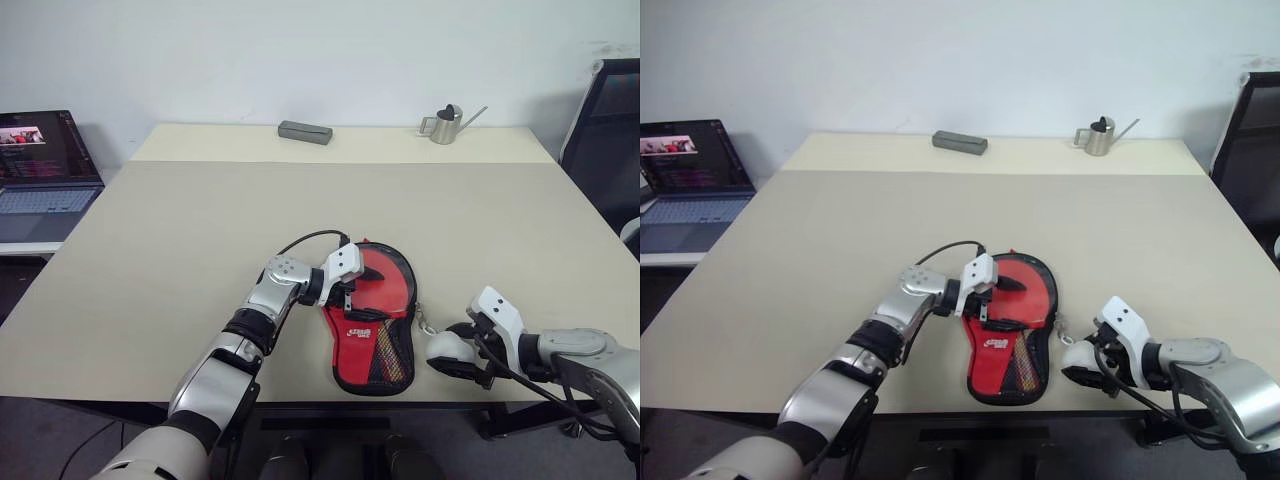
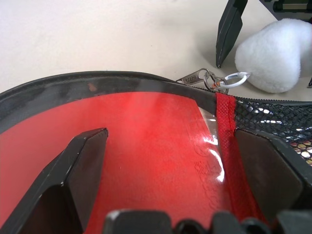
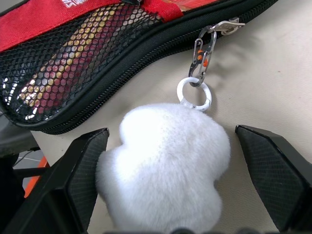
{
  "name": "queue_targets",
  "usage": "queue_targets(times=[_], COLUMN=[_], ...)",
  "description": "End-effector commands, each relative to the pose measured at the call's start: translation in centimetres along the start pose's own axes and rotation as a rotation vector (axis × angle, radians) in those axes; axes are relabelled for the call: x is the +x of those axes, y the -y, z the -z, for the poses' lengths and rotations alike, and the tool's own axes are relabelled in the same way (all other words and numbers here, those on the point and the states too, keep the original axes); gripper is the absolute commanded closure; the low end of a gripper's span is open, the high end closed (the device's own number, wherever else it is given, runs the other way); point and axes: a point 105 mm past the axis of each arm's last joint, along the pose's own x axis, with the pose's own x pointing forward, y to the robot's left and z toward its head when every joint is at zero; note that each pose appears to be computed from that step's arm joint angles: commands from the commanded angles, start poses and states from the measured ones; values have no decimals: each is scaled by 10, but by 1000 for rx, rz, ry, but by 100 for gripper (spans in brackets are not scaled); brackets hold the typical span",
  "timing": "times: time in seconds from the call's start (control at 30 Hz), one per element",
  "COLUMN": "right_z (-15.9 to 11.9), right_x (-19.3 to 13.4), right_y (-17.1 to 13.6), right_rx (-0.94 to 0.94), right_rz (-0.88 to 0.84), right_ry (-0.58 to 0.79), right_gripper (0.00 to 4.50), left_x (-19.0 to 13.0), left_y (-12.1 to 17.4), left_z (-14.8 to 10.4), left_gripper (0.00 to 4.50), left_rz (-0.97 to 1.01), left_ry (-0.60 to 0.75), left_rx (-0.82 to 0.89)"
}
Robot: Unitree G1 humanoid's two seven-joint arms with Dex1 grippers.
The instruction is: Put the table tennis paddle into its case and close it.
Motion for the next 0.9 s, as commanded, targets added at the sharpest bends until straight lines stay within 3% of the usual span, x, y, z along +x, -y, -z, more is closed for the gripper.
queue_targets(times=[0.03, 0.27, 0.37, 0.43, 0.63, 0.9], right_z=[-9, -9, -12, -13, -20, -26], right_x=[-4, -16, -24, -28, -46, -39], right_y=[9, 10, 12, 13, 11, -2], right_rx=[-34, -71, -104, -122, -229, -354], right_rz=[53, 45, 49, 50, 28, -15], right_ry=[34, 13, 1, -9, -53, -59], right_gripper=[41, 273, 355, 384, 406, 408], left_x=[-1, -4, -4, -3, 1, 12], left_y=[3, 16, 18, 20, 30, 36], left_z=[8, 24, 31, 35, 44, 48], left_gripper=[0, 0, 0, 0, 0, 0], left_rz=[2, 88, 98, 108, 179, 214], left_ry=[-23, -76, -112, -129, -165, -191], left_rx=[-1, -20, -13, -14, -37, -40])
